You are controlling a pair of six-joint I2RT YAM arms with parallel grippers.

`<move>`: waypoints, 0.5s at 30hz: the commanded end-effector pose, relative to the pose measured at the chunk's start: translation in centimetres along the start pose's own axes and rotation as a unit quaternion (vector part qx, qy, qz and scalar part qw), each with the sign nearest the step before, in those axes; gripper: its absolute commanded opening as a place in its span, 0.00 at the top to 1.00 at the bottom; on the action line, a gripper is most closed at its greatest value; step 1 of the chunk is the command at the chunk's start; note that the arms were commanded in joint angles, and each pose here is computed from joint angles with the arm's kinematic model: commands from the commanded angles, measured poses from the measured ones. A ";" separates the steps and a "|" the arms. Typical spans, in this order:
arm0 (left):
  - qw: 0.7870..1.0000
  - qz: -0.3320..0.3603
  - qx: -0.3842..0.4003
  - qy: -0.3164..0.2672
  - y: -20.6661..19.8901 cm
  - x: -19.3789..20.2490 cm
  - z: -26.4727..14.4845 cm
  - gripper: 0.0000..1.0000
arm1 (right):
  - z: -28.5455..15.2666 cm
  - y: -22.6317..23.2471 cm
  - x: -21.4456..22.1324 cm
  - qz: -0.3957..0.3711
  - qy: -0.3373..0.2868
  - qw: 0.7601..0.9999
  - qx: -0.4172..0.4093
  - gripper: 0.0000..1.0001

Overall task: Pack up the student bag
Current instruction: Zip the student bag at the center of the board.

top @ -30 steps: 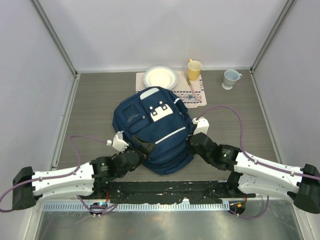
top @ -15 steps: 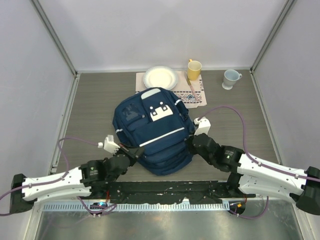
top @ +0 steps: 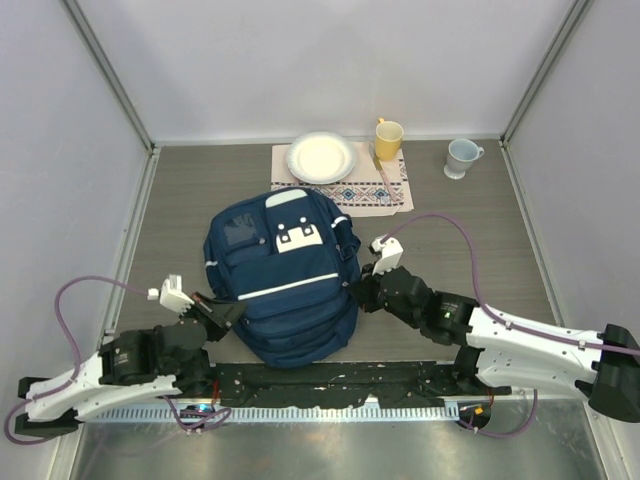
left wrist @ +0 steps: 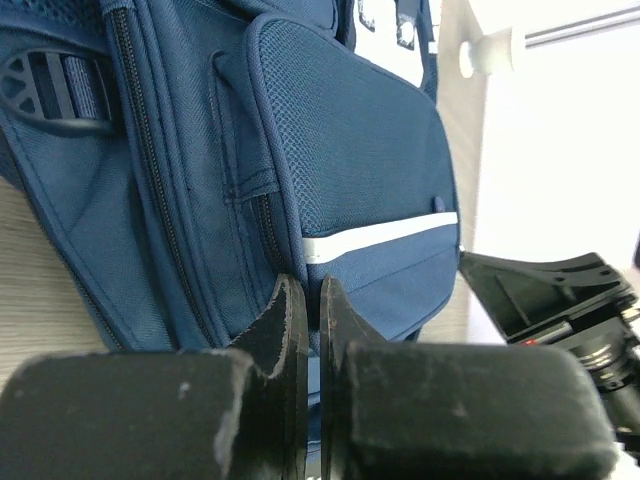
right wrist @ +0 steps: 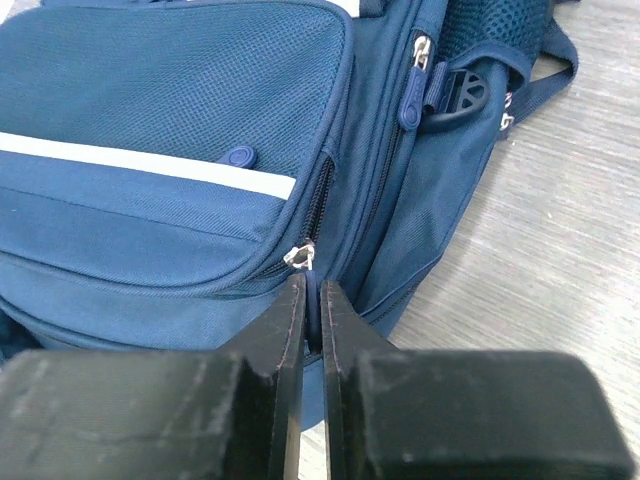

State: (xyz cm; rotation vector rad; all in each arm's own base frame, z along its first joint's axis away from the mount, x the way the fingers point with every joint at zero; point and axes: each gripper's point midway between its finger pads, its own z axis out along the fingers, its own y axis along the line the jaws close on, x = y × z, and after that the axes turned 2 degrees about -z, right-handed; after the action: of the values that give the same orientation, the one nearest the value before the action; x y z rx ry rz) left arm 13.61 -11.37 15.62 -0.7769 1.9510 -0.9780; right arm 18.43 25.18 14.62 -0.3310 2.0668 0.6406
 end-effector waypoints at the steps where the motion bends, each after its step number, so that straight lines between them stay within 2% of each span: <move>1: 0.988 0.121 -0.050 -0.076 0.1 -4.7 -1.3 1.00 | 0.7 -5.0 -2.0 -0.052 -0.055 0.990 0.121 0.99; 7: 0.989 0.134 -0.030 -0.054 -0.5 -3.9 -1.4 1.00 | 1.8 -4.9 -3.7 -0.059 -0.101 0.985 0.124 0.99; 15: 0.986 0.160 -0.017 0.039 0.4 2.1 0.8 1.00 | 2.1 -3.6 -4.4 -0.074 -0.117 0.987 0.083 0.99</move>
State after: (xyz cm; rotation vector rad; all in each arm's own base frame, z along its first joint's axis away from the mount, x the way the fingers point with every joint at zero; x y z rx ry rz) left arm 13.07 -11.79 15.24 -0.5214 2.0540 -0.8265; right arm 20.69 26.01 14.53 -0.4092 1.9454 0.5608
